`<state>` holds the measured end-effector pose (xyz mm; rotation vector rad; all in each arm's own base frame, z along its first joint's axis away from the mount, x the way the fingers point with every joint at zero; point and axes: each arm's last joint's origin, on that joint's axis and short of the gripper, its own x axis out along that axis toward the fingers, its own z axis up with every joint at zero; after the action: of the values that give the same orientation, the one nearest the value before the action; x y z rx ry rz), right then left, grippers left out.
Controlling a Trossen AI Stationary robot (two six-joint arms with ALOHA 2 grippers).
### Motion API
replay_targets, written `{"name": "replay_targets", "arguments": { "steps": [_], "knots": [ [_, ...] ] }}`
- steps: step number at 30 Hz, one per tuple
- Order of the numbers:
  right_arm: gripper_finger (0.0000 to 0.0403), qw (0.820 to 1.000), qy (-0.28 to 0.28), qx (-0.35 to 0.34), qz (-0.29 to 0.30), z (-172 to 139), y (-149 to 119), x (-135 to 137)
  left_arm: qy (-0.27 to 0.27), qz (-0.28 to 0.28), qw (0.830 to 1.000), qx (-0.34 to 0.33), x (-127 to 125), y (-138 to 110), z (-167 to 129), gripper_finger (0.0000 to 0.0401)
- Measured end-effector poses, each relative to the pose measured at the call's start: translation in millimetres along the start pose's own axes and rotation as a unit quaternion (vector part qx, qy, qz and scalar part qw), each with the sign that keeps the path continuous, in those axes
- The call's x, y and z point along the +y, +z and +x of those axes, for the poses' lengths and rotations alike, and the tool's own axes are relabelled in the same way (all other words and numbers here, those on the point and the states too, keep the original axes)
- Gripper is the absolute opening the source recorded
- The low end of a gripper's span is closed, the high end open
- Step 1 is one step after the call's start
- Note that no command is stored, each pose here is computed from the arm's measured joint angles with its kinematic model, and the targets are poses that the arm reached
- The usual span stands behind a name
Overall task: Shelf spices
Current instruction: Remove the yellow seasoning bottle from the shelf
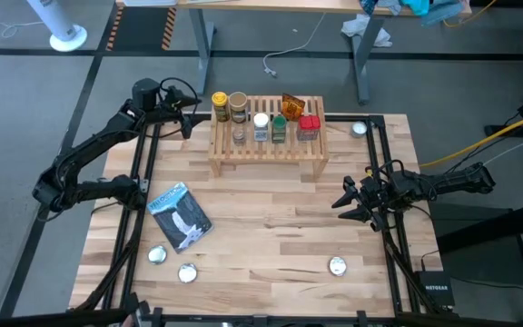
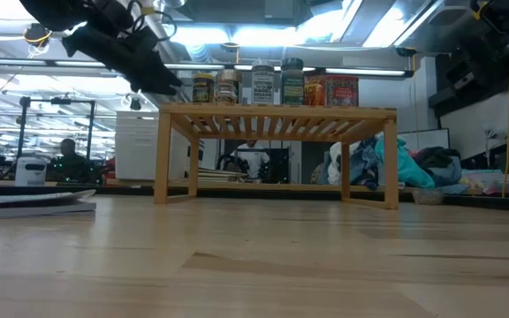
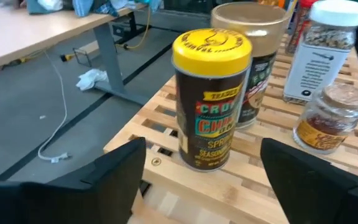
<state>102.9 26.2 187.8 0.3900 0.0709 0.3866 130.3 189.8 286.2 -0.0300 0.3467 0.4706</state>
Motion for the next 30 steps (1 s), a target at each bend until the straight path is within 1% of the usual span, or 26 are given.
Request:
{"name": "replay_targets", "arguments": {
  "steps": [6,11,14,18,30],
  "knots": [
    [0.0182,1.0,0.0,0.0,0.0,0,0,0,-0.001,0.016,1.0,-0.019,1,4,0,0.0339],
    [0.0182,1.0,0.0,0.0,0.0,0,0,0,-0.03,0.022,0.999,-0.019,2,1,7,0.0349],
    [0.0182,1.0,0.0,0.0,0.0,0,0,0,-0.036,0.012,0.999,-0.019,6,-3,16,0.035],
    [0.0182,1.0,0.0,0.0,0.0,0,0,0,-0.052,0.018,0.998,-0.032,11,-5,27,0.035],
    [0.0182,1.0,0.0,0.0,0.0,0,0,0,-0.096,0.025,0.993,-0.057,23,-12,43,0.035]
  ]
}}
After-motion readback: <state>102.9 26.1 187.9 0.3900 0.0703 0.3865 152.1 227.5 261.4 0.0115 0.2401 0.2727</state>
